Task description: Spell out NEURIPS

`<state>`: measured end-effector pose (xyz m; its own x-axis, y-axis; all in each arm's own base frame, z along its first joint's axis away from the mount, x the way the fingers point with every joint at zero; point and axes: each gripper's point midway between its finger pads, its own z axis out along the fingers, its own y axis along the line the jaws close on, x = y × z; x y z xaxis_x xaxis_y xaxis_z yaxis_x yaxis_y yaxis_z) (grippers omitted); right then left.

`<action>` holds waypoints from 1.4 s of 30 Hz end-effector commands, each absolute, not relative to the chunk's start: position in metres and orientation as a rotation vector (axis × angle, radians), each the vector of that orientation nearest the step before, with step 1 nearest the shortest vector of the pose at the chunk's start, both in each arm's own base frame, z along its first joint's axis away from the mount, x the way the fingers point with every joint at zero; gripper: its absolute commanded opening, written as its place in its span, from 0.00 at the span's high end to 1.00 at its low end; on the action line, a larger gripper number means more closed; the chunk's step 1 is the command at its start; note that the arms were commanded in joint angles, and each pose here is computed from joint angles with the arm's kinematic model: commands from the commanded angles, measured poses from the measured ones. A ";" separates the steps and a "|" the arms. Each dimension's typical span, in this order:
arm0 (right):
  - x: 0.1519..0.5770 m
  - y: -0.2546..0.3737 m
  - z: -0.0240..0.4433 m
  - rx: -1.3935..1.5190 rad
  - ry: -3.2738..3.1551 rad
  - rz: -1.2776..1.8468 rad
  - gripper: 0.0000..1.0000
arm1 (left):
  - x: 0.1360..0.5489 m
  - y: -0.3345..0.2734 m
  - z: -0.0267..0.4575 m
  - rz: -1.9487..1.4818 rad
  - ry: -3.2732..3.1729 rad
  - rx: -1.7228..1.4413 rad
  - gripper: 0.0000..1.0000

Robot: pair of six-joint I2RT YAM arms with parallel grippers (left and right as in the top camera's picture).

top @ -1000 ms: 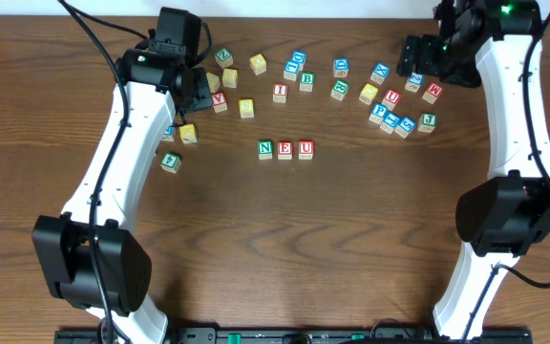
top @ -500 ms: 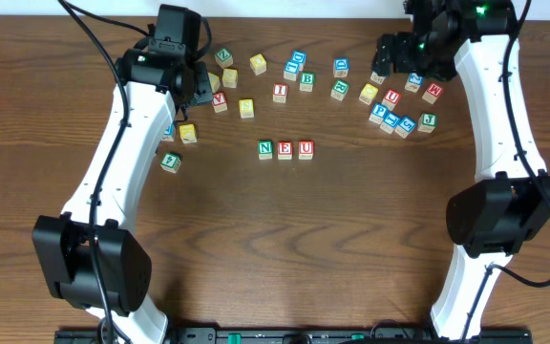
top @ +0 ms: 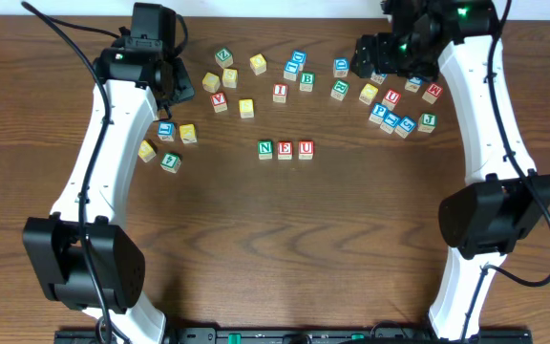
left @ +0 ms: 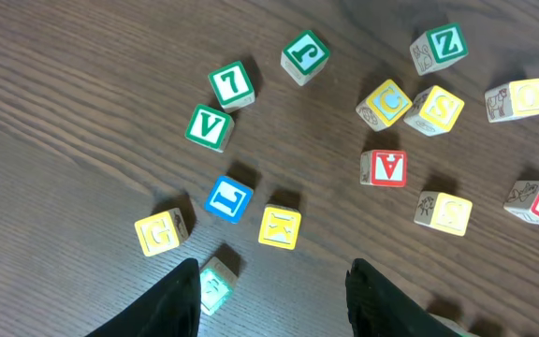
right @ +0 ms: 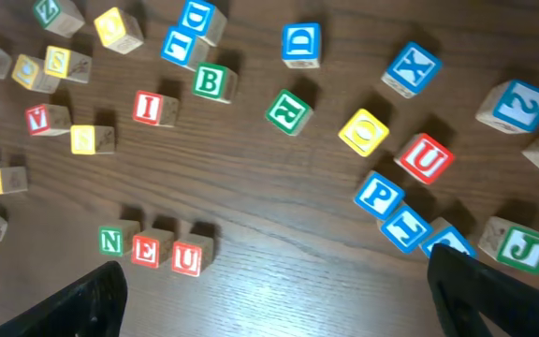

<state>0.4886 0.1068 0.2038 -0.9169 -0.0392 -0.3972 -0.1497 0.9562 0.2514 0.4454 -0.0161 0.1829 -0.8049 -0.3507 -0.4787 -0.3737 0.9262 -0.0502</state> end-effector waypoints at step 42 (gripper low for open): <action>0.500 0.123 0.186 0.003 2.698 0.376 0.13 | 0.462 -0.033 0.173 0.013 2.546 -0.606 0.51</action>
<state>0.5001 0.1080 0.1897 -0.9128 0.0373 -0.4067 -0.0694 0.9672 0.2444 0.4609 -0.0351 0.1749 -0.7705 -0.4026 -0.4943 -0.4052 0.9078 -0.1077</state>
